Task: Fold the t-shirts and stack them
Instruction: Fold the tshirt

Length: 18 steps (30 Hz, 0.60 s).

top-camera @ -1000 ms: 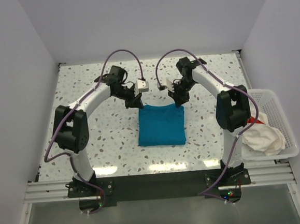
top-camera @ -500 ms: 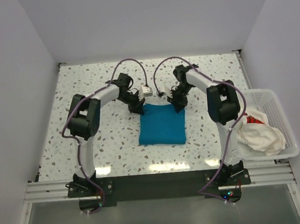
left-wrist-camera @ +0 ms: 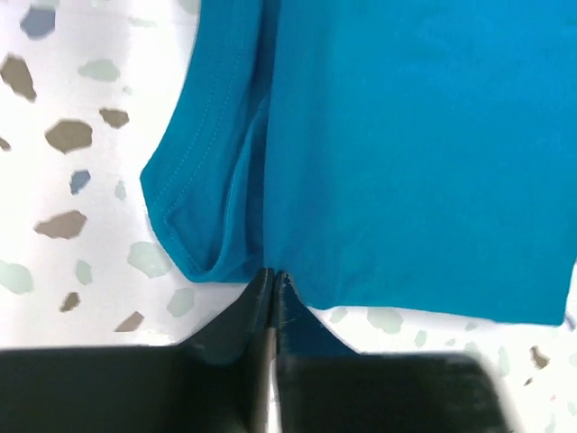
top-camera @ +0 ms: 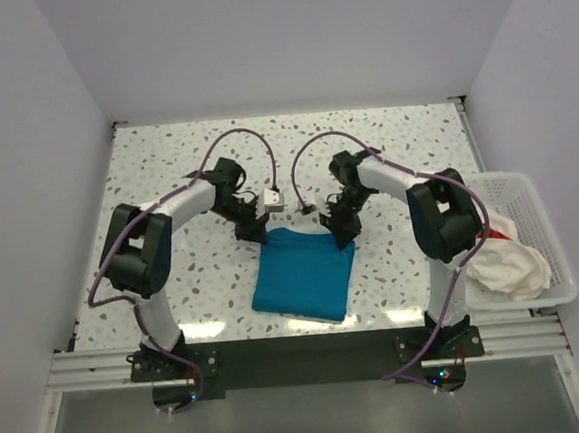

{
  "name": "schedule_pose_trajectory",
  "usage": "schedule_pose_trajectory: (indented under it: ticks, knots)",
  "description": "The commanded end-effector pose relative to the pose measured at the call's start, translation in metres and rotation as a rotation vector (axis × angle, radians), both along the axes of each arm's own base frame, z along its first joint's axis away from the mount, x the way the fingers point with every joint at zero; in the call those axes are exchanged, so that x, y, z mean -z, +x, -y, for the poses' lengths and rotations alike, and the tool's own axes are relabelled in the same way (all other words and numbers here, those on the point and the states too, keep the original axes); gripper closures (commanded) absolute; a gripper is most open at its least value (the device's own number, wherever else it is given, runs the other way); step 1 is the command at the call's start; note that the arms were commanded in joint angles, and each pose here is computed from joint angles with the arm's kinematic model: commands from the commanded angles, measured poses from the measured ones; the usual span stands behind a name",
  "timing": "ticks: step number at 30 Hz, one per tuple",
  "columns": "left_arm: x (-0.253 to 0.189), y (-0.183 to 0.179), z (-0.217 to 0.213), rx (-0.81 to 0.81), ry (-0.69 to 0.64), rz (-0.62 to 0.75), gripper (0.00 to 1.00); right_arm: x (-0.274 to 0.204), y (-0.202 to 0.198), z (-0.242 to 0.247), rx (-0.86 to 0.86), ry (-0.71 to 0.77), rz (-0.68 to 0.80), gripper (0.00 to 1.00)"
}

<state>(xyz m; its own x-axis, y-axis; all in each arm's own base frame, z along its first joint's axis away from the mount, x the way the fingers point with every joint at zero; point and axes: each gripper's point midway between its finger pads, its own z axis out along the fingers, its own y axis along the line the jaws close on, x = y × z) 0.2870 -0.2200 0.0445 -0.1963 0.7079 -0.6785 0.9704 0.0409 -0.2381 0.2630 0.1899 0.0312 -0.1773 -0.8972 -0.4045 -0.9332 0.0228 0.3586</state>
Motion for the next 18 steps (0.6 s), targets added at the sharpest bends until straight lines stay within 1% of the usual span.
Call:
schedule_pose_trajectory:
  ticks: [1, 2, 3, 4, 5, 6, 8, 10, 11, 13, 14, 16, 17, 18]
  knots:
    - [-0.021, -0.005, 0.000, 0.092, -0.052, 0.076, 0.82, -0.031, 0.007, -0.013, 0.061, 0.072, 0.014, 0.98]
    - [-0.029, 0.003, 0.004, 0.083, -0.067, 0.100, 0.72, -0.035, 0.008, -0.013, 0.101, 0.062, -0.013, 0.86]
    - [-0.035, 0.008, 0.007, 0.083, -0.081, 0.117, 0.63, -0.044, 0.019, -0.017, 0.123, 0.081, -0.013, 0.80]
    - [-0.044, 0.010, 0.013, 0.111, -0.122, 0.144, 0.58, -0.050, 0.023, -0.017, 0.151, 0.096, -0.030, 0.73]
    - [-0.052, 0.012, 0.019, 0.130, -0.147, 0.173, 0.57, -0.058, 0.027, -0.012, 0.201, 0.105, -0.059, 0.58]
    - [-0.061, 0.017, 0.026, 0.140, -0.179, 0.211, 0.56, -0.070, 0.035, -0.018, 0.246, 0.145, -0.080, 0.57]
    - [-0.070, 0.017, 0.041, 0.172, -0.209, 0.241, 0.55, -0.082, 0.043, -0.018, 0.318, 0.185, -0.111, 0.57]
    - [-0.068, 0.018, 0.055, 0.193, -0.229, 0.238, 0.57, -0.089, 0.048, -0.026, 0.414, 0.226, -0.166, 0.60]
    - [-0.070, 0.016, 0.068, 0.215, -0.241, 0.238, 0.57, -0.090, 0.059, -0.032, 0.493, 0.246, -0.179, 0.63]
    - [-0.064, 0.017, 0.082, 0.221, -0.254, 0.215, 0.60, -0.086, 0.064, -0.037, 0.576, 0.253, -0.219, 0.69]
    - [-0.063, 0.014, 0.091, 0.235, -0.259, 0.213, 0.60, -0.081, 0.072, -0.039, 0.640, 0.252, -0.248, 0.76]
    - [-0.057, 0.011, 0.103, 0.247, -0.269, 0.196, 0.60, -0.073, 0.075, -0.040, 0.691, 0.246, -0.289, 0.82]
    - [-0.054, 0.009, 0.106, 0.249, -0.269, 0.187, 0.60, -0.069, 0.080, -0.042, 0.727, 0.244, -0.300, 0.83]
    - [-0.048, 0.005, 0.111, 0.260, -0.269, 0.169, 0.57, -0.066, 0.082, -0.042, 0.735, 0.248, -0.299, 0.84]
